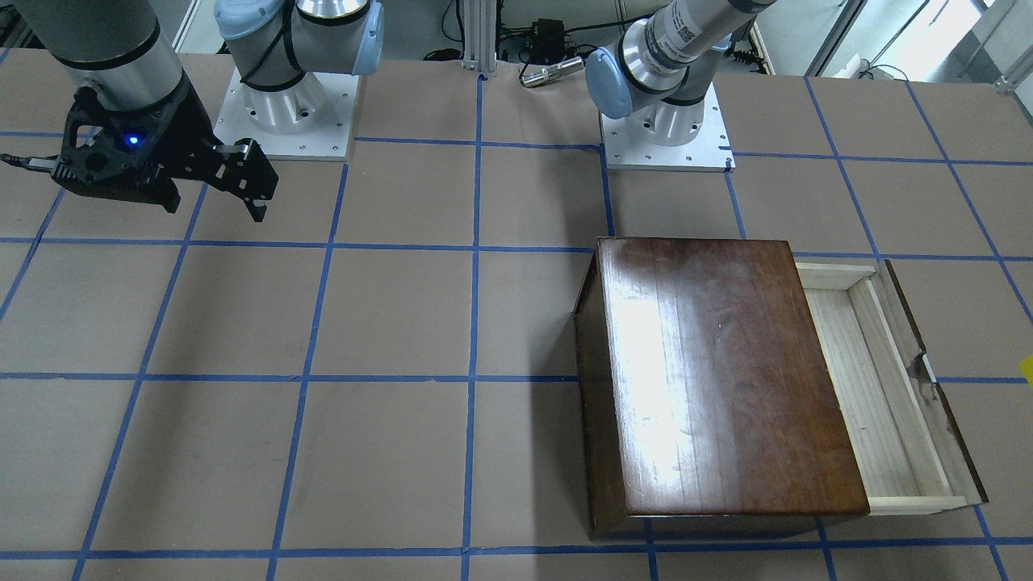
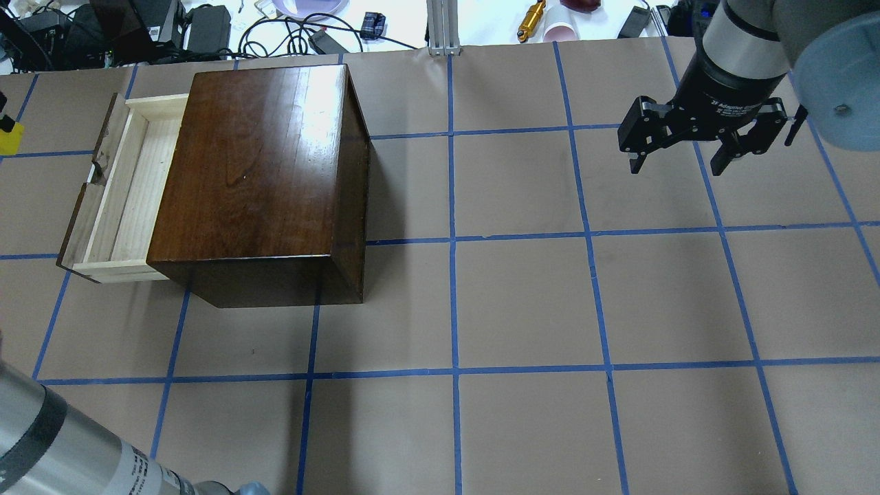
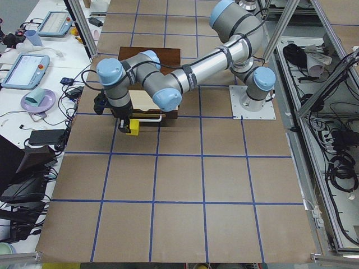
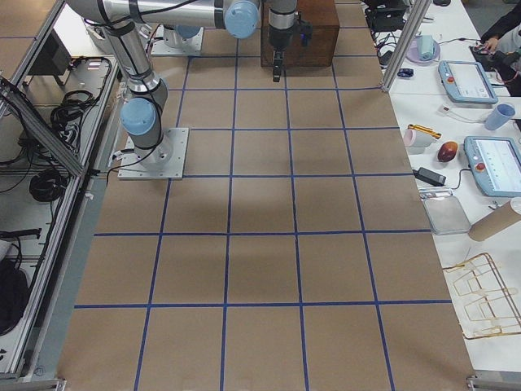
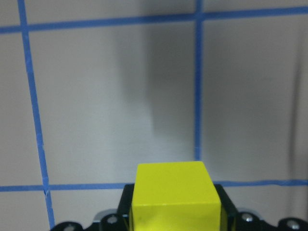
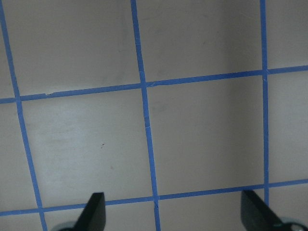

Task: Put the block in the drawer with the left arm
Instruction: 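Lift the yellow cube with the left gripper over the open drawer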

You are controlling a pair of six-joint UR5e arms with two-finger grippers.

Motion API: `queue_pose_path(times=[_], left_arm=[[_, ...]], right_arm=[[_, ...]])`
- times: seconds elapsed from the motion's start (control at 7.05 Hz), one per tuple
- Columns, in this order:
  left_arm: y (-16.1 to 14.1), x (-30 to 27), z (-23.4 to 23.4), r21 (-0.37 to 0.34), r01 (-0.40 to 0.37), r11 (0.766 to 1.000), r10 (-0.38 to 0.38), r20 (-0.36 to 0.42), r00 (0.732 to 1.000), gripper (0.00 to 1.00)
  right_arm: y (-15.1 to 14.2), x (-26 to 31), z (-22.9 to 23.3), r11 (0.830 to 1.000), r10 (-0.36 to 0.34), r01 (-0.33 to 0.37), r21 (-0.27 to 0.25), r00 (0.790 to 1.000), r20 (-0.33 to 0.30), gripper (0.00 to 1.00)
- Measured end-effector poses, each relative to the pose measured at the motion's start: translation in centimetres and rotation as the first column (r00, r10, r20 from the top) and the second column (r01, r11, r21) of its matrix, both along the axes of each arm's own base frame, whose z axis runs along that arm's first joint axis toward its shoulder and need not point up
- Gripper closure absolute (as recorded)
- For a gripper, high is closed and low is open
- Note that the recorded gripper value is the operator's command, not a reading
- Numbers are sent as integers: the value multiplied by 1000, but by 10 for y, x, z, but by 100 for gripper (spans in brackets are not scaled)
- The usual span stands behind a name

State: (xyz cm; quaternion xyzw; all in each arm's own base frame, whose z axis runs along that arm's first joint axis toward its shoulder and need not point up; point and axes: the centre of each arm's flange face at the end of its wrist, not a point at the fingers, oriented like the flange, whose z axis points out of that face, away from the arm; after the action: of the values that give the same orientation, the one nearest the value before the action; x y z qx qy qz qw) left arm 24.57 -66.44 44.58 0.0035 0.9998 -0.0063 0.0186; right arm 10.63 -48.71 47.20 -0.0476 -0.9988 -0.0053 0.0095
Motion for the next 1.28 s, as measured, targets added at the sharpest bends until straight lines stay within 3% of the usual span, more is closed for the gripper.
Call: queue_pose_path(times=[0.43,0.85,1.13,1.28], left_arm=[[-11,-92,-14,29,-42,999,43,-50,998,100],[-7,-105,-69,103,-29,994,39,-97,995,100],[-8,-107,-99,113,-28,993,42,-125,991,100],[-9,-109,-112,100,-28,995,42,-140,989,73]], right_arm=[[0,0,0,1000,0,0,0,1000,1,0],[0,-1,0,1000,-1,1,0,1000,0,0],[0,0,0,1000,0,0,0,1000,-1,0],[0,0,0,1000,0,0,0,1000,-1,0]])
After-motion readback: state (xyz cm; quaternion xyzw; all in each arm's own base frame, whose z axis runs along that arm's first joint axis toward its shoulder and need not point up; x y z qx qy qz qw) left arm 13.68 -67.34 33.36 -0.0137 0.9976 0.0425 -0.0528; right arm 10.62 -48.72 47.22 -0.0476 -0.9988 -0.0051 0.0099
